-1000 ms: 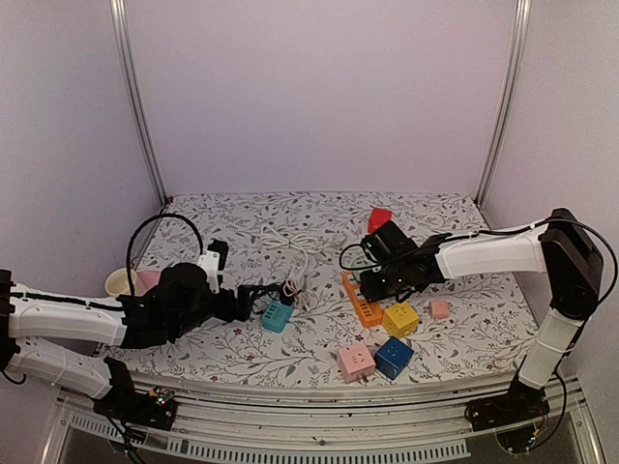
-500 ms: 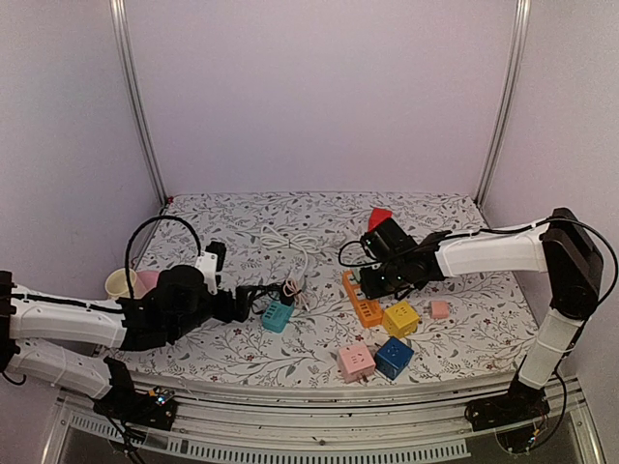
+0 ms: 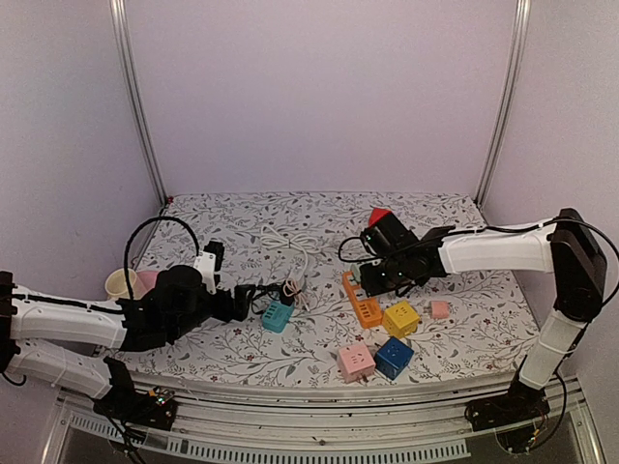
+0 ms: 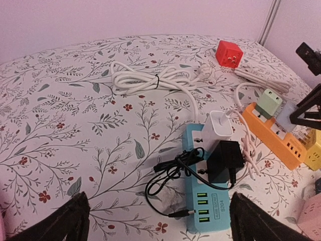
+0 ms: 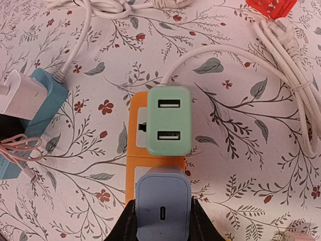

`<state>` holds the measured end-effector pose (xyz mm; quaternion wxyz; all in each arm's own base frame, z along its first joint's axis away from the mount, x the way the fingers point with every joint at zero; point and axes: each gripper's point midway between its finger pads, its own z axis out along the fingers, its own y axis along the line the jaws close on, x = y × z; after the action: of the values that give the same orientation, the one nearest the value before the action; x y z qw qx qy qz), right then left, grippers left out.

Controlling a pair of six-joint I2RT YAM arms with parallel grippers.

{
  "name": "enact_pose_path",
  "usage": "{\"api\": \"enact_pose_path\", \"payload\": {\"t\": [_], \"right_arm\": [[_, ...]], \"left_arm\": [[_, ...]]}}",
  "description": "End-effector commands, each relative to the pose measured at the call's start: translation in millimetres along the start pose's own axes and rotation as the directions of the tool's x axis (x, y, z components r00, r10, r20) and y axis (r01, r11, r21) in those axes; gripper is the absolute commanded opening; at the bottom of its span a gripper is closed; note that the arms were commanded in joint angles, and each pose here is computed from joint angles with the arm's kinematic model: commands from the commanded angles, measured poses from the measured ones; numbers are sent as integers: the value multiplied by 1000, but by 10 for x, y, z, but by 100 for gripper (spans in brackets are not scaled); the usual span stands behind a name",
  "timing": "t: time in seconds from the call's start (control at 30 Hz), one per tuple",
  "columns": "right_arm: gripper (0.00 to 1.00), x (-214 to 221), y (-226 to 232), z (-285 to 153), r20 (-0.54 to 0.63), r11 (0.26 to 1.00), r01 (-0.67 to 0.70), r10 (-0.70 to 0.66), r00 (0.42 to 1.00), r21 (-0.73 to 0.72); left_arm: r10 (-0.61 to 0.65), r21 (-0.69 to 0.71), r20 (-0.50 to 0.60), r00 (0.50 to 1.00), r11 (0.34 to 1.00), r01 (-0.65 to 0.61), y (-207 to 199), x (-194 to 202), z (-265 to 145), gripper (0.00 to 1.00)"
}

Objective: Pull the plug off the socket

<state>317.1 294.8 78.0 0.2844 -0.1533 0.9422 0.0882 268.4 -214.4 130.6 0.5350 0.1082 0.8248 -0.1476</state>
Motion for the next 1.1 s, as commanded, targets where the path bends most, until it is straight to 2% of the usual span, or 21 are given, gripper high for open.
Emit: {"api": "enact_pose_path", "payload": {"t": [0.0, 0.43, 0.77, 1.07], "right_arm": [[10, -332, 72, -291, 99, 1000, -20, 22, 995, -20], [10, -360, -39, -458, 135, 999, -36, 36, 990, 4], [10, -161, -690, -475, 125, 985, -162, 153, 980, 62], [14, 110, -1023, -264, 85, 967, -254, 252, 964, 11]], "left_arm": [[-1, 1, 11, 1000, 1000, 1, 23, -13, 16, 97], [1, 16, 11, 1000, 1000, -1, -13, -38, 21, 97], [-3, 28, 12, 1000, 1000, 3, -35, -49, 16, 97], [-4, 37, 16, 1000, 999, 3, -59, -82, 19, 97]]}}
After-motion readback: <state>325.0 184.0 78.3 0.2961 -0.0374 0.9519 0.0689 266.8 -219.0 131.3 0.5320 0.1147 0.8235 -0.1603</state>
